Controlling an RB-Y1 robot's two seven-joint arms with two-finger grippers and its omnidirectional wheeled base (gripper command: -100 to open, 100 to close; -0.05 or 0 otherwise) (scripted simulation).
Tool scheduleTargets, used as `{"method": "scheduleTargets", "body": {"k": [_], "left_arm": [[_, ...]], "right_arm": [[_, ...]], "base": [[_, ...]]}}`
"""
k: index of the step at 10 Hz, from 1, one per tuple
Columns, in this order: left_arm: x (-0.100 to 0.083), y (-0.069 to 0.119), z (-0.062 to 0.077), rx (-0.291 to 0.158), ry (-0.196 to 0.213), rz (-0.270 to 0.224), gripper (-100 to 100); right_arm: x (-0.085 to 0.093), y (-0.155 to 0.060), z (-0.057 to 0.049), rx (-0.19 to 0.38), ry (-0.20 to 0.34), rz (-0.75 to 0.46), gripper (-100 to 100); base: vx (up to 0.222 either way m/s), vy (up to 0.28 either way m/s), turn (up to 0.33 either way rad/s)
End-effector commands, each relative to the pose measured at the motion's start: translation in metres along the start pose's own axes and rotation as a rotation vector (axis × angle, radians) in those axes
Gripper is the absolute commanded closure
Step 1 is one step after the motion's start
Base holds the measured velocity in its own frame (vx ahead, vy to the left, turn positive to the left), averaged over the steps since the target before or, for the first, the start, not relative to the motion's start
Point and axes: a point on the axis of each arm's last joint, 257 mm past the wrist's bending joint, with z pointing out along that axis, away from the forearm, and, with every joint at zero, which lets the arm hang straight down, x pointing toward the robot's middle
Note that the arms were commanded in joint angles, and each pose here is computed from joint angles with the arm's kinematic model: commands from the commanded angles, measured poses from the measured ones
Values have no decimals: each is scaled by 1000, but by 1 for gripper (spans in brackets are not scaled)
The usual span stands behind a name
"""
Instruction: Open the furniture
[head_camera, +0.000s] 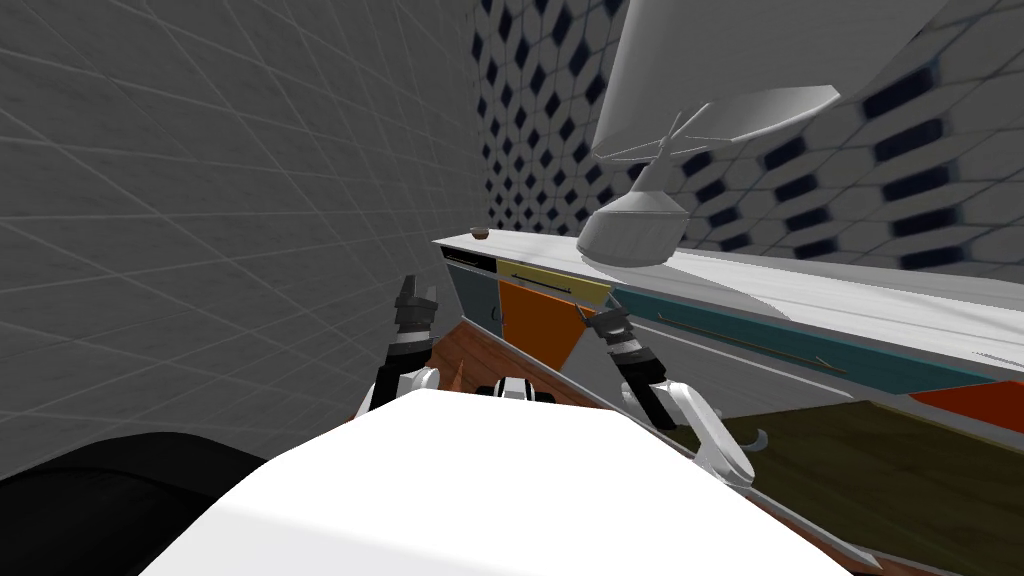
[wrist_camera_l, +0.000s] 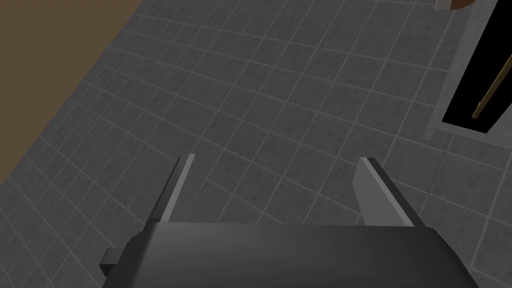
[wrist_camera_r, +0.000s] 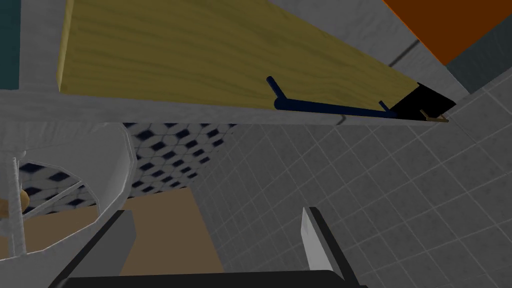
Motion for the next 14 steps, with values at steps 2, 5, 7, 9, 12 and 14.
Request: {"method": "scheduleTargets", "body": {"k": [2,5,7,9,12,14], "left_arm": [[0,0,0,0,0,0,0],[0,0,0,0,0,0,0],[0,0,0,0,0,0,0],[0,0,0,0,0,0,0],[0,0,0,0,0,0,0],[0,0,0,0,0,0,0]], "right_arm": [[19,0,1,-40,40,-201,-100],[27,-1,1,-59,56,-291,-100],[43,-4,1,-96,83,-441,-100],[50,-5,0,-115,94,-533,-100],[62,-9,0,-150,111,-675,-100],[71,-14,-1,-180,123,-792,-100]], "base": [[8,29,28],[11,28,27],[16,39,41],[17,32,28],[14,30,30],[16,32,40]]}}
